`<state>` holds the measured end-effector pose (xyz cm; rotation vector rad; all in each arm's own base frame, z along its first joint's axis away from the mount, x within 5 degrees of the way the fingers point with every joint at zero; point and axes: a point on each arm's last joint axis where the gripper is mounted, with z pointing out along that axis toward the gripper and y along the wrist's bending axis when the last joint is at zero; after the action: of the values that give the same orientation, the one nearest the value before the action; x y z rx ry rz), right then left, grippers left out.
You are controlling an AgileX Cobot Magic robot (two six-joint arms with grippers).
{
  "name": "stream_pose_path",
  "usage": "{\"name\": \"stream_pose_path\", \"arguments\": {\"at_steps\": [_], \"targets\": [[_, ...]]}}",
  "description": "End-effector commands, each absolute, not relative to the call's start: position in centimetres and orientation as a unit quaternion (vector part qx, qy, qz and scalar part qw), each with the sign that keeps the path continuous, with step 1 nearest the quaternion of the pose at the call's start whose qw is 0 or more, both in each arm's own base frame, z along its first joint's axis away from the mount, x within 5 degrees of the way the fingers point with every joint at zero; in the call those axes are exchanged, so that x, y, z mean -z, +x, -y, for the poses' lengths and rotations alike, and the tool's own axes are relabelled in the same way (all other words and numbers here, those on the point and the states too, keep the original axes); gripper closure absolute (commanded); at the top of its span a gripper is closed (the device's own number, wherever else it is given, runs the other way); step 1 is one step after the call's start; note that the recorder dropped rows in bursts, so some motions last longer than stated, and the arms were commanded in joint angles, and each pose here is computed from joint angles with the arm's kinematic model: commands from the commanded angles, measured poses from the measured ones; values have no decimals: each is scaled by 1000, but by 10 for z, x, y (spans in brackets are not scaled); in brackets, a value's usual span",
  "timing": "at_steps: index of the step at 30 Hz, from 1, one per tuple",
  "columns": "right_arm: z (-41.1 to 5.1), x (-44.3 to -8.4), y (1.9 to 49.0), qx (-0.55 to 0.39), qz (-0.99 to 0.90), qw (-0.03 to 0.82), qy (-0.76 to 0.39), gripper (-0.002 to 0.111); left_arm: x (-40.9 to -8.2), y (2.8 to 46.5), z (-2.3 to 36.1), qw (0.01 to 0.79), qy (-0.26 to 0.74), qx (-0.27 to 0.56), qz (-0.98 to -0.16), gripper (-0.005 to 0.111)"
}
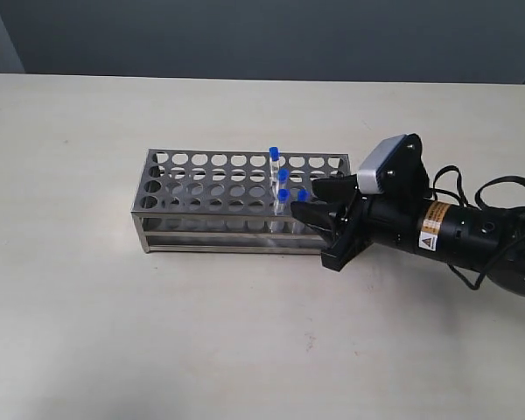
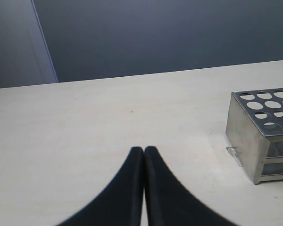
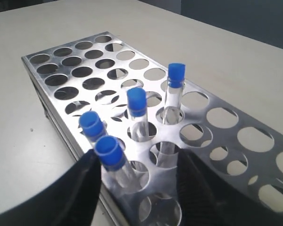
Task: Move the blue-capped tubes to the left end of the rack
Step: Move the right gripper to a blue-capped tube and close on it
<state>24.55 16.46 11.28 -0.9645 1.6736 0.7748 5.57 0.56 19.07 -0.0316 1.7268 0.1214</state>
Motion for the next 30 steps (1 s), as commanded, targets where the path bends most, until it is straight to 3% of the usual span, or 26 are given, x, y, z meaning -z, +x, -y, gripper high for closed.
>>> {"name": "stream_pose_path", "arguments": {"at_steps": [1, 3, 7, 15, 20, 30], "targets": [[-166, -114, 246, -324, -689, 510, -401, 60, -192, 55, -5, 652, -12, -52, -756, 106], [-166, -114, 246, -324, -688, 511, -401, 63, -192, 55, -5, 652, -12, -52, -756, 106], [-169, -114, 244, -328, -687, 509, -402, 81, -192, 55, -5, 652, -12, -52, -756, 106], [-174, -114, 243, -323, -696, 510, -389, 85, -192, 55, -5, 652, -12, -52, -756, 106], [-174, -113, 244, -320, -703, 507, -382, 109, -192, 55, -5, 652, -12, -52, -756, 106], [-170, -133, 244, -295, -708, 512, -387, 109, -192, 55, -5, 652, -12, -52, -756, 106]]}}
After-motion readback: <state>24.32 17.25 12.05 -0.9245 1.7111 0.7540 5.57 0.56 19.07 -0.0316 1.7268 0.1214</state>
